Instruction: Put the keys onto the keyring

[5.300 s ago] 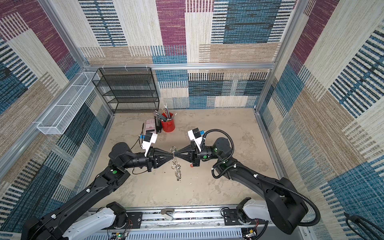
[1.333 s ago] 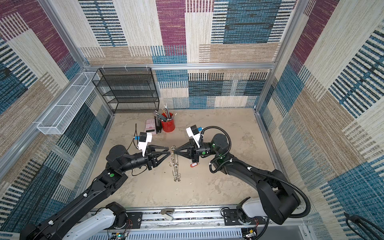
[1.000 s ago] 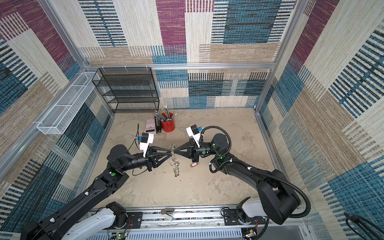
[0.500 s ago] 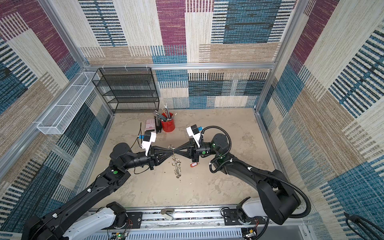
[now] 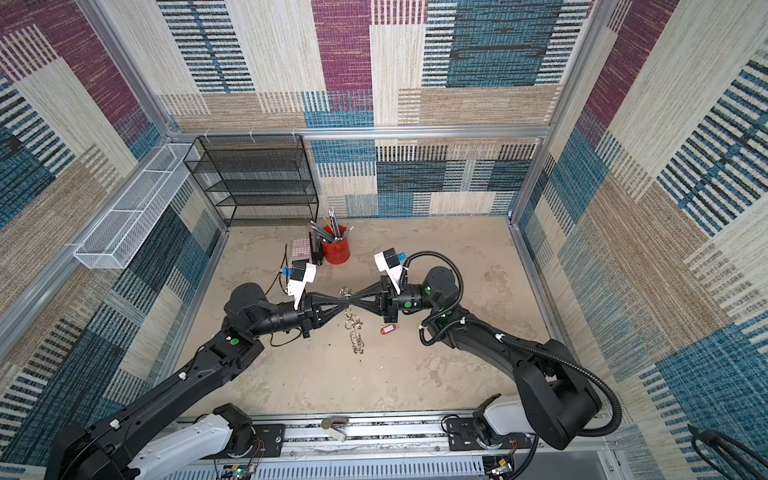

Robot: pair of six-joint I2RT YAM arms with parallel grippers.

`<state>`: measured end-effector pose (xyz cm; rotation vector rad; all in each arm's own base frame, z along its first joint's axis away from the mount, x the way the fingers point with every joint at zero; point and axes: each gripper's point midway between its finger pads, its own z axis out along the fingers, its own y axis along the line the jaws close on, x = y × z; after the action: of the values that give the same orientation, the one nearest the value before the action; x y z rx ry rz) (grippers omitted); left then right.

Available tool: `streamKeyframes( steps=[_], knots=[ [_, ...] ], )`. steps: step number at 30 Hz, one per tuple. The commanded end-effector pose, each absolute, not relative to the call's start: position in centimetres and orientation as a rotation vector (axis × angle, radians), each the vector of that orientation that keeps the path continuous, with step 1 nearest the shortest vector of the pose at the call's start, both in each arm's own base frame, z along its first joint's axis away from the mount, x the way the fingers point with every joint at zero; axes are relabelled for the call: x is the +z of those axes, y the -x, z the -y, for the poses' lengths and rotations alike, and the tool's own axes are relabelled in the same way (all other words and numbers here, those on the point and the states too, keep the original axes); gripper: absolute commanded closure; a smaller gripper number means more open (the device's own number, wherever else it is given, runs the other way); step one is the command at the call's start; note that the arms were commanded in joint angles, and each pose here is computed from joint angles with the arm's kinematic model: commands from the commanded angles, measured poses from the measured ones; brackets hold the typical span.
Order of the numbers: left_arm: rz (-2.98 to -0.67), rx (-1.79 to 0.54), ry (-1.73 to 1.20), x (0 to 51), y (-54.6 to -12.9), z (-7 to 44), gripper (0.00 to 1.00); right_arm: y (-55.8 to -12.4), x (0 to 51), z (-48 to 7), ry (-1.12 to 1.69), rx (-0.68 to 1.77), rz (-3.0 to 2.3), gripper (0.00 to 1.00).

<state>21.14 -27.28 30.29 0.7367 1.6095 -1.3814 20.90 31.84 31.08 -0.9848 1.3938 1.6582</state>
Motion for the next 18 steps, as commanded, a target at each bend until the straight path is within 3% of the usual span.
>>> streamKeyframes(
  steps=[1, 4, 7, 14, 18],
  knots=[
    [-1.578, -1.376, -0.715, 31.5, -21.6, 27.3, 0.9, -20.1, 31.5, -31.9, 1.027, 1.666, -1.353, 1.0],
    [-1.584, -1.377, -0.714, 31.5, -21.7, 27.4, 0.9, -20.1, 31.3, -32.0, 1.031, 1.669, -1.356, 1.0],
    [-1.587, -1.379, -0.712, 31.5, -21.8, 27.5, 1.0, -20.2, 31.3, -32.0, 1.031, 1.669, -1.357, 1.0],
    [-1.658, -1.304, -0.701, 30.3, -22.2, 27.0, 1.0, -20.4, 31.4, -32.0, 1.031, 1.644, -1.354, 1.0],
    [-1.698, -1.23, -0.733, 29.6, -21.9, 26.4, 1.0, -20.4, 31.6, -32.1, 1.039, 1.644, -1.354, 0.91]
  ],
)
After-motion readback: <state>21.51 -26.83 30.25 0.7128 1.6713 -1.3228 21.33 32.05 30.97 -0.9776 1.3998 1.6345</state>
